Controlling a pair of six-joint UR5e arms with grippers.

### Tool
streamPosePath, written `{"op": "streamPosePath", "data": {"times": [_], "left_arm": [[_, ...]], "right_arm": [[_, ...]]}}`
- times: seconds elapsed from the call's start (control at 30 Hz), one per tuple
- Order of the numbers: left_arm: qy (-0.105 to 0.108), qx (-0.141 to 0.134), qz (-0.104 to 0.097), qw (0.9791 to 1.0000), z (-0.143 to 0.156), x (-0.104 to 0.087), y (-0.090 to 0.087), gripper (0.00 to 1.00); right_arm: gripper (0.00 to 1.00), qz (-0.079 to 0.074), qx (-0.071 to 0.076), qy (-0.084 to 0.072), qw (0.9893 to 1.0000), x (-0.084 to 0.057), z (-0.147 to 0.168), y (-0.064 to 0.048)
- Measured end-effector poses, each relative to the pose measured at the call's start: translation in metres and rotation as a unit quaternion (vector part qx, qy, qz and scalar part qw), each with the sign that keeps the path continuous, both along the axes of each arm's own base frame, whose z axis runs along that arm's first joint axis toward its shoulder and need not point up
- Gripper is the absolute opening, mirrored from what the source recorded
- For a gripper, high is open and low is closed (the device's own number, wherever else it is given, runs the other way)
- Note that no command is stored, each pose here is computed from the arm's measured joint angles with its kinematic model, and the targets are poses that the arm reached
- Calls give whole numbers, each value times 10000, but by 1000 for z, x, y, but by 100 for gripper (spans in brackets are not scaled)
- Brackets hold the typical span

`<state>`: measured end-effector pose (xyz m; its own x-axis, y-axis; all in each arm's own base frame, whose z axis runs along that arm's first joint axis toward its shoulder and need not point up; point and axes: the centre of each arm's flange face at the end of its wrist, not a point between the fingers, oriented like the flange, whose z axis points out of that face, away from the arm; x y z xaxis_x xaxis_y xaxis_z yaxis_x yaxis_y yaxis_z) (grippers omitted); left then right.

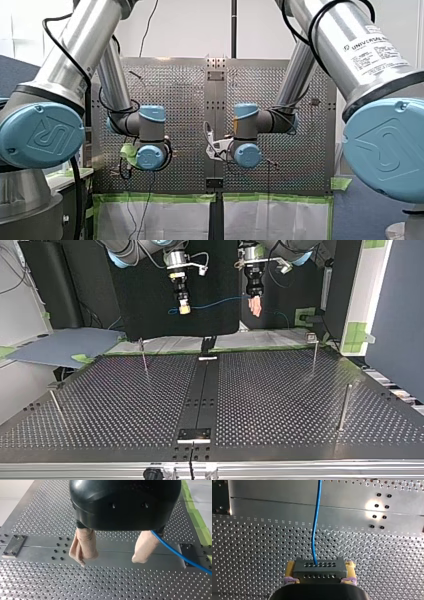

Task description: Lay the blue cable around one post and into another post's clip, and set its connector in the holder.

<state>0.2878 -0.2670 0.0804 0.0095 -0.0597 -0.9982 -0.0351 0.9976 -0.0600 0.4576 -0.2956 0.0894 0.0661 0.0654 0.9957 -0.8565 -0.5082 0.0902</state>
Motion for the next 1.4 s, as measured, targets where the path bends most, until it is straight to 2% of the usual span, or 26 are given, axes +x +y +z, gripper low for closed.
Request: {"op": "streamPosePath", "data": {"times": [1.4], "left_arm": [[-79,-47,-15,10000,3,4,-3,100]], "right_arm": [[0,-1,-23,9,10000,1,1,-2]]}}
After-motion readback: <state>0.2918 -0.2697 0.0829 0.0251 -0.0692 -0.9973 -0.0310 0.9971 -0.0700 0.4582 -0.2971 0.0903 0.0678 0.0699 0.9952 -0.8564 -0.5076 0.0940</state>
